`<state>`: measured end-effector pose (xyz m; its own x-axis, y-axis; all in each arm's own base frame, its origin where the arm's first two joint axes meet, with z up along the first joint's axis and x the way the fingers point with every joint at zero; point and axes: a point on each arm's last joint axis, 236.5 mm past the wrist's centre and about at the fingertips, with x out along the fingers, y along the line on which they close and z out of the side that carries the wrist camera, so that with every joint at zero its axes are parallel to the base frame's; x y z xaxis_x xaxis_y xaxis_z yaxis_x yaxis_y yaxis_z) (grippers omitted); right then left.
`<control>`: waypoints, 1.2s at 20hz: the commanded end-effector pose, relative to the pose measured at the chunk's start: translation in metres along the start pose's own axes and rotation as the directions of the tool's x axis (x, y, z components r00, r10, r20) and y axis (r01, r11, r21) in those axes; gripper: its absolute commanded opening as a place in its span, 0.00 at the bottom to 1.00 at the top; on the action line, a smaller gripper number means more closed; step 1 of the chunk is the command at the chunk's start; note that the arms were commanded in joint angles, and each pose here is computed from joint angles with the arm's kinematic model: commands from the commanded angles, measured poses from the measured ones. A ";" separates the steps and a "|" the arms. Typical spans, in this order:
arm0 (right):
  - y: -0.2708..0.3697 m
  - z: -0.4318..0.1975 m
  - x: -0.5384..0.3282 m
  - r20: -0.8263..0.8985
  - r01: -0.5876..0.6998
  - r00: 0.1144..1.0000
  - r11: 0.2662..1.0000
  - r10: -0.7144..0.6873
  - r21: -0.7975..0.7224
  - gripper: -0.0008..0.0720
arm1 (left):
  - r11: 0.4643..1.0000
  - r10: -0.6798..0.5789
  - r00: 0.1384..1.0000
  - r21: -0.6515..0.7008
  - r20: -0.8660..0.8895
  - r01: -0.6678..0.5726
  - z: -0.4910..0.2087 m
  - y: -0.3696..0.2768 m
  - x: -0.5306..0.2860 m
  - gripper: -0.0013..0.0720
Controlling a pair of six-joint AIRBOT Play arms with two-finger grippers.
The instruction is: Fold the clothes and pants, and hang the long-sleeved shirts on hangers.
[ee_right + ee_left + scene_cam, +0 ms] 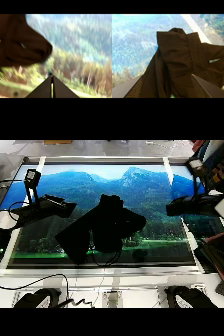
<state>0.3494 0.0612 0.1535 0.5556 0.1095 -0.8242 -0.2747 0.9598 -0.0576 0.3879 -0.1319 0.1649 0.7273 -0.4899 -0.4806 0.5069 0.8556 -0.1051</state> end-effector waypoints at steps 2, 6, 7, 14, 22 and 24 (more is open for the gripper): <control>0.039 -0.094 0.074 -0.253 -0.229 0.939 0.973 0.232 0.040 0.04 | 1.000 0.001 1.000 0.000 0.001 -0.001 0.000 0.000 0.000 0.97; 0.126 -0.116 0.111 -0.072 -0.537 0.823 0.814 0.563 0.222 0.04 | 1.000 0.001 1.000 0.000 0.001 -0.001 0.000 0.000 0.000 0.97; 0.132 -0.114 0.121 -0.007 -0.540 0.823 0.786 0.568 0.301 0.06 | 1.000 0.001 1.000 0.000 0.001 -0.001 0.000 0.000 0.000 0.97; 0.157 -0.135 0.166 0.013 -0.505 0.804 0.671 0.594 0.543 0.58 | 1.000 0.001 1.000 0.000 0.001 -0.001 0.000 0.001 0.000 0.97; 0.197 -0.133 0.175 -0.157 -0.585 0.612 0.577 0.775 0.570 0.58 | 1.000 0.001 1.000 0.000 0.000 -0.001 0.000 0.000 0.000 0.97; 0.208 -0.135 0.166 -0.198 -0.618 0.543 0.548 0.816 0.564 0.58 | 1.000 0.001 1.000 0.000 0.000 -0.001 0.000 0.000 0.000 0.97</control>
<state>0.2899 0.2301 -0.0781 0.0412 0.7539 -0.6557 -0.0430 0.6570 0.7527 0.3879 -0.1319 0.1649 0.7273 -0.4899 -0.4806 0.5067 0.8557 -0.1055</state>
